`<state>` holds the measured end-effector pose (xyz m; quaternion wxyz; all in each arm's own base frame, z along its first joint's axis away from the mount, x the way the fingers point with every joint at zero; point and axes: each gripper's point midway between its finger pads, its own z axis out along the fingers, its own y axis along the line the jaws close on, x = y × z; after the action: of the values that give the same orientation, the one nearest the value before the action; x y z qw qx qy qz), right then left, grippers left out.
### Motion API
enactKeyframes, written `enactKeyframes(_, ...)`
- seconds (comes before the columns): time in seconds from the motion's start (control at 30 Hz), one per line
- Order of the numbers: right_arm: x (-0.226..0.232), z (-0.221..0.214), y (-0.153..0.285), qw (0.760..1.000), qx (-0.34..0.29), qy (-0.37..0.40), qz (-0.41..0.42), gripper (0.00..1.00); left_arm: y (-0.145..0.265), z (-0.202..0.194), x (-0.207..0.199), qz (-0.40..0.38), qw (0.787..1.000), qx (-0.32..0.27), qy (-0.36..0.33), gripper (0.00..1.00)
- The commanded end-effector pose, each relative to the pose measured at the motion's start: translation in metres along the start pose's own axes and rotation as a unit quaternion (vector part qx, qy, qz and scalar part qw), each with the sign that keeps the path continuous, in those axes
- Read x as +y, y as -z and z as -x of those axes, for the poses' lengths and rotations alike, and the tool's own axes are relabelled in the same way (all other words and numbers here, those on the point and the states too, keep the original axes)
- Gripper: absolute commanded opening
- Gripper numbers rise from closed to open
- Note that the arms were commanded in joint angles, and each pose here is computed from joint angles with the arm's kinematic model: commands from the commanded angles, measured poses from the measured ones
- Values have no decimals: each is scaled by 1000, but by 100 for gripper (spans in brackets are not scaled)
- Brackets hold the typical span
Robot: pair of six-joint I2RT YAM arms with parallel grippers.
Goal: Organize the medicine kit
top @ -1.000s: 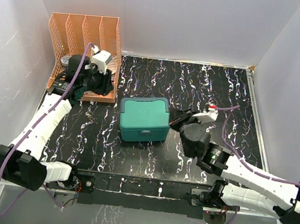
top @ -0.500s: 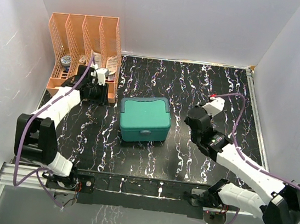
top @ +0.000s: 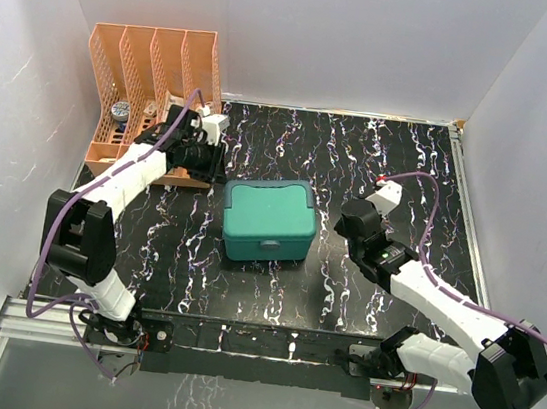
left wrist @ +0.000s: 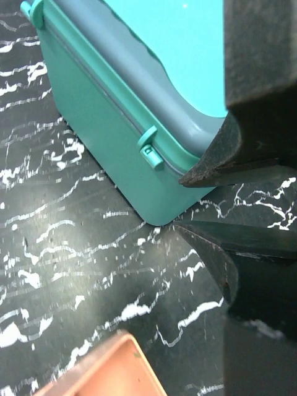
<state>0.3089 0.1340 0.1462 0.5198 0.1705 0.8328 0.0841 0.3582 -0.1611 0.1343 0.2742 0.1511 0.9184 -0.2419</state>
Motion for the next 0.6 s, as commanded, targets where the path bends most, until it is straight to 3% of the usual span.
enactKeyframes(0.0,5,22,5,999,-34,-22,16,0,4,-5,-32,-46,999,25,2,27)
enactKeyframes(0.33,0,11,2,999,-23,-20,16,0,2,-5,-21,-16,1000,18,-7,27)
enactKeyframes(0.57,-7,3,-1,1000,-15,-9,8,0,22,-20,-18,6,999,33,-27,20)
